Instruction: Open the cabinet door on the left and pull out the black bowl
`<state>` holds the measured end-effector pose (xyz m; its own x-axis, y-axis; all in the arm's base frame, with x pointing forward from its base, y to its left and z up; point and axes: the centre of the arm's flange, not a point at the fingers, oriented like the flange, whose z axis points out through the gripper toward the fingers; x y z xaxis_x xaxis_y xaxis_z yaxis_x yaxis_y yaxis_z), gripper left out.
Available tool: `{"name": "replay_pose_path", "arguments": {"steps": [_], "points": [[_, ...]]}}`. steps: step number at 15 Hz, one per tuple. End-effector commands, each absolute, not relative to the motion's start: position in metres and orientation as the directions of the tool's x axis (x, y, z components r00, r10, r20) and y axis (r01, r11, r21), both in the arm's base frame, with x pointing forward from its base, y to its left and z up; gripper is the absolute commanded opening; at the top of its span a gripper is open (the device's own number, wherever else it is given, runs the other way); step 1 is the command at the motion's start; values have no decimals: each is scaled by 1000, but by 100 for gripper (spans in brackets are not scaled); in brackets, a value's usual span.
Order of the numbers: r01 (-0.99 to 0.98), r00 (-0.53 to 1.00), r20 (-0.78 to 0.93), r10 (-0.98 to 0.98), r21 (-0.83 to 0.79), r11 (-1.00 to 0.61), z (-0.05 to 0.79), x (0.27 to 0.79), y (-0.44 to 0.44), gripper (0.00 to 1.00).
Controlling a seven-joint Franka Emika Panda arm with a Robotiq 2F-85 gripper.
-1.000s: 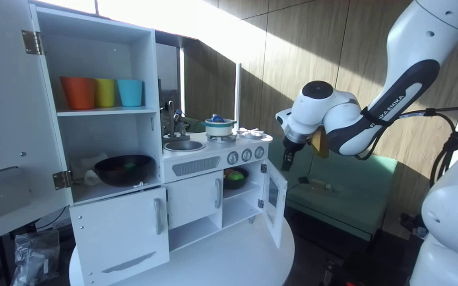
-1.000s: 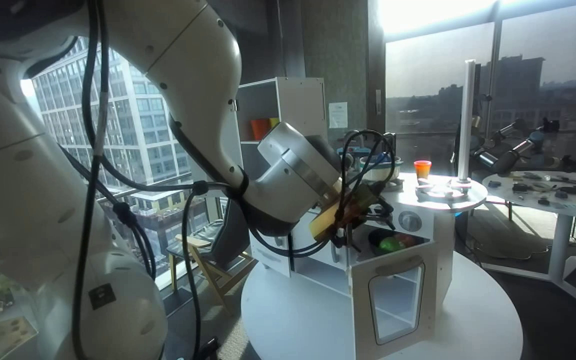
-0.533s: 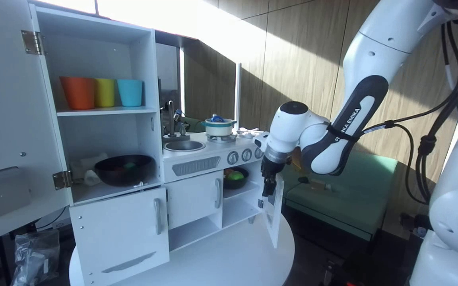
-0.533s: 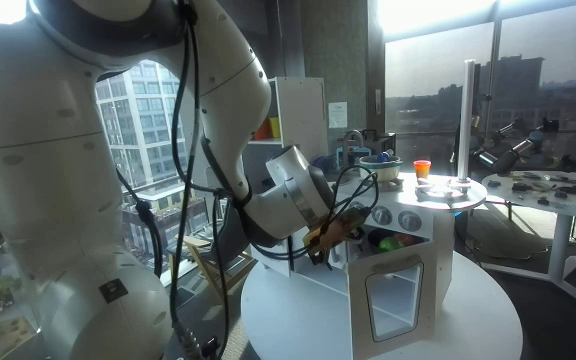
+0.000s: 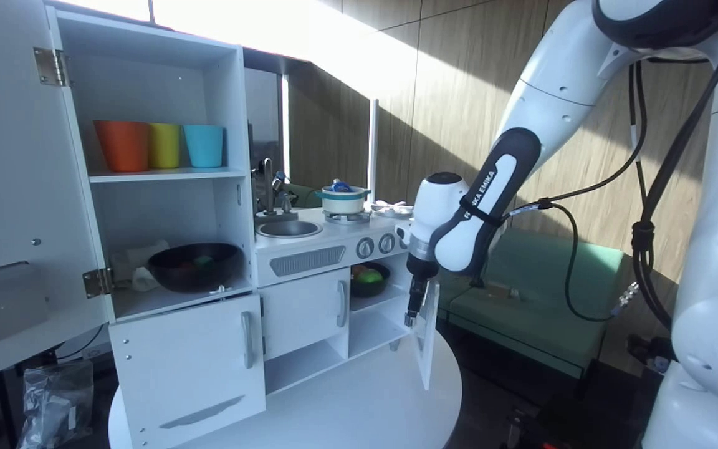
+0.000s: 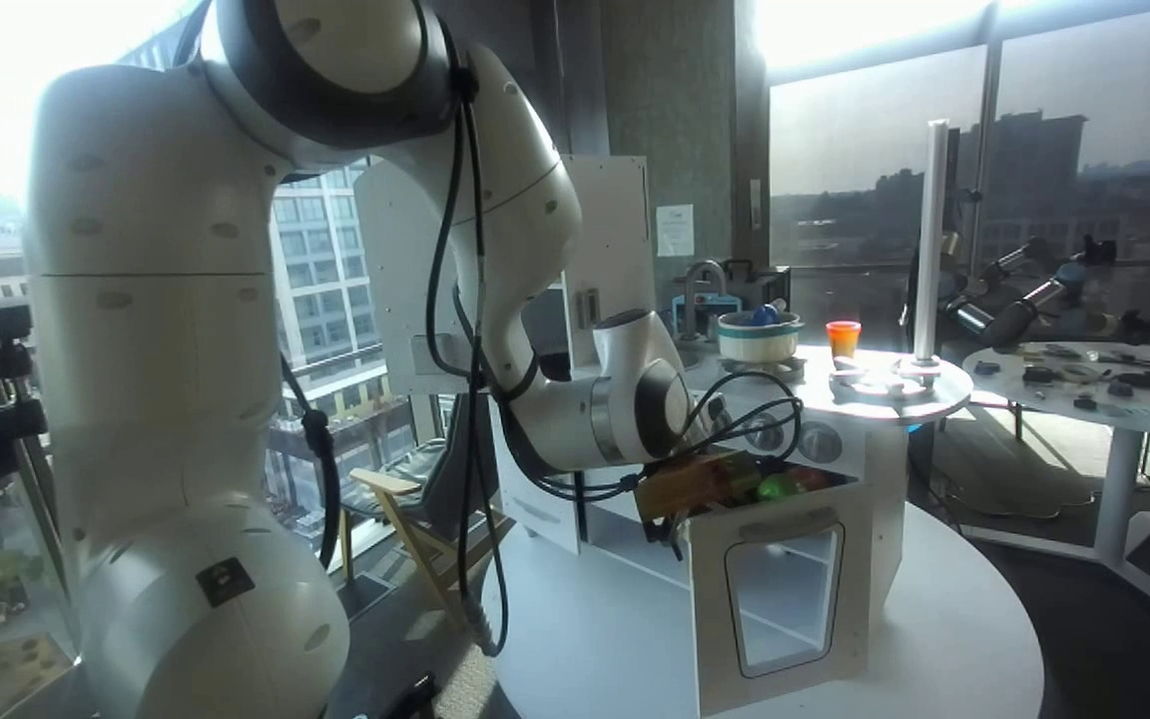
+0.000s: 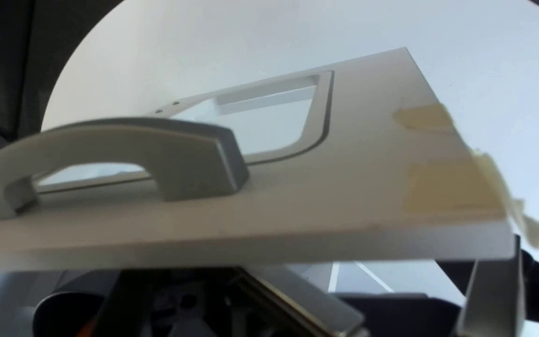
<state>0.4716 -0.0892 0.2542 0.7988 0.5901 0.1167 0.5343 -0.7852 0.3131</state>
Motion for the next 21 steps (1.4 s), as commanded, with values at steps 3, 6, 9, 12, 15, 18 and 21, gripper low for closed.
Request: {"name": "replay_pose_path", "arguments": {"steps": [3, 6, 9, 12, 15, 18, 21], "points": [[350, 912, 117, 393, 279, -894, 263, 471, -134, 100], [257, 944, 135, 301, 272, -927, 256, 463, -156, 100], [241, 944, 167, 285, 243, -940, 253, 463, -170, 100], [340, 914, 202, 353, 97, -935, 228, 467, -161, 100], [322, 927, 171, 334, 93, -942, 213, 455, -121, 100], [350, 919, 177, 352, 40, -936, 193, 458, -102, 100], [347, 920, 178, 348, 41, -937, 192, 458, -109, 100]]}}
